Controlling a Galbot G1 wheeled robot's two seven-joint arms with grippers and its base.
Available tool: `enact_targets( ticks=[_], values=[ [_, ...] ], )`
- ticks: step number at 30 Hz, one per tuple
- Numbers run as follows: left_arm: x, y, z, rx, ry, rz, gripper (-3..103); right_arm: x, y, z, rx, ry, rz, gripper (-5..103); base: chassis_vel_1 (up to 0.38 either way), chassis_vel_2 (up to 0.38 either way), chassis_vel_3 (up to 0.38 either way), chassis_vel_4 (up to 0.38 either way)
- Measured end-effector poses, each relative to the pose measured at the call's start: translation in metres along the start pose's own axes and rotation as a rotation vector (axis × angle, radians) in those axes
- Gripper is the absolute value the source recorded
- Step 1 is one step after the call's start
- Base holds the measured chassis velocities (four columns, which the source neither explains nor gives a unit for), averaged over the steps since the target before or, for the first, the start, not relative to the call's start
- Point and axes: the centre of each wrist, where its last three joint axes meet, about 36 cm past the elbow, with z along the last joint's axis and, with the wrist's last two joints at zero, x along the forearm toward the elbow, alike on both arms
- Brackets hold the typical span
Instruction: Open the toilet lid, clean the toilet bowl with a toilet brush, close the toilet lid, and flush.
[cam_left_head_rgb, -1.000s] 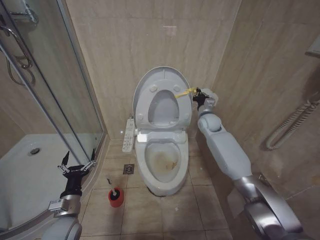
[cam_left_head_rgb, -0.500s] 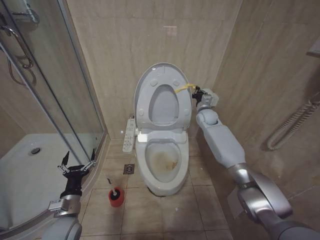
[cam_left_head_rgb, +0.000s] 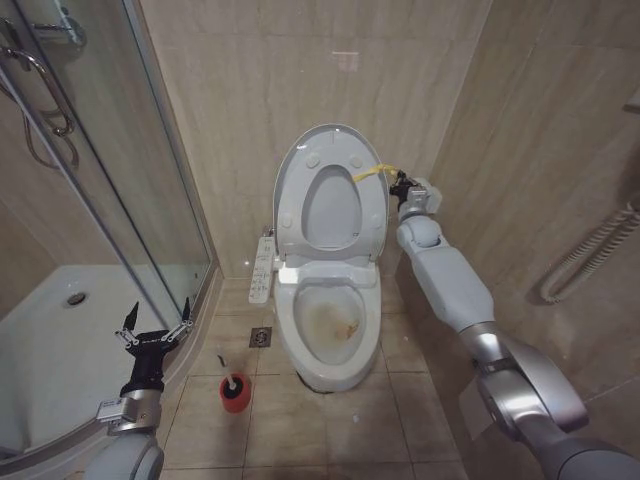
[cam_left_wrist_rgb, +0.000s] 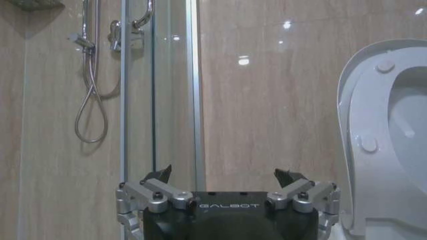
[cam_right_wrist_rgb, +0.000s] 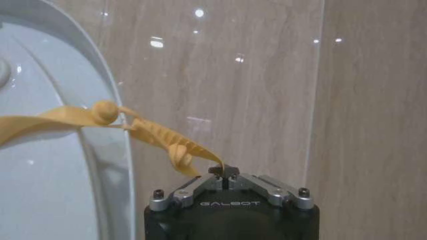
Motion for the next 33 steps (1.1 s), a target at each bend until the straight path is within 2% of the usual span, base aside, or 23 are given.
enact_targets(
  ticks=[14, 21, 22, 29, 30, 33],
  values=[
    [0.000, 0.000, 0.000, 0.000, 0.000, 0.000, 100, 0.008, -0.009, -0.001, 0.018, -0.012, 0.046, 1, 0.000, 0.000, 0.000, 0.000],
    [0.000, 0.000, 0.000, 0.000, 0.000, 0.000, 100, 0.035, -0.004, -0.014, -0.002, -0.006, 0.029, 1, 0.000, 0.000, 0.000, 0.000],
    [0.000, 0.000, 0.000, 0.000, 0.000, 0.000, 100, 0.040, -0.002, -0.017, -0.004, -0.012, 0.024, 8, 0.000, 0.000, 0.000, 0.000],
    [0.000, 0.000, 0.000, 0.000, 0.000, 0.000, 100, 0.053, -0.002, -0.024, -0.002, -0.033, 0.010, 8, 0.000, 0.000, 0.000, 0.000],
    [0.000, 0.000, 0.000, 0.000, 0.000, 0.000, 100, 0.057, -0.002, -0.025, -0.002, -0.036, 0.006, 36, 0.000, 0.000, 0.000, 0.000],
    [0.000, 0.000, 0.000, 0.000, 0.000, 0.000, 100, 0.062, -0.002, -0.026, -0.002, -0.039, -0.001, 36, 0.000, 0.000, 0.000, 0.000]
  ],
)
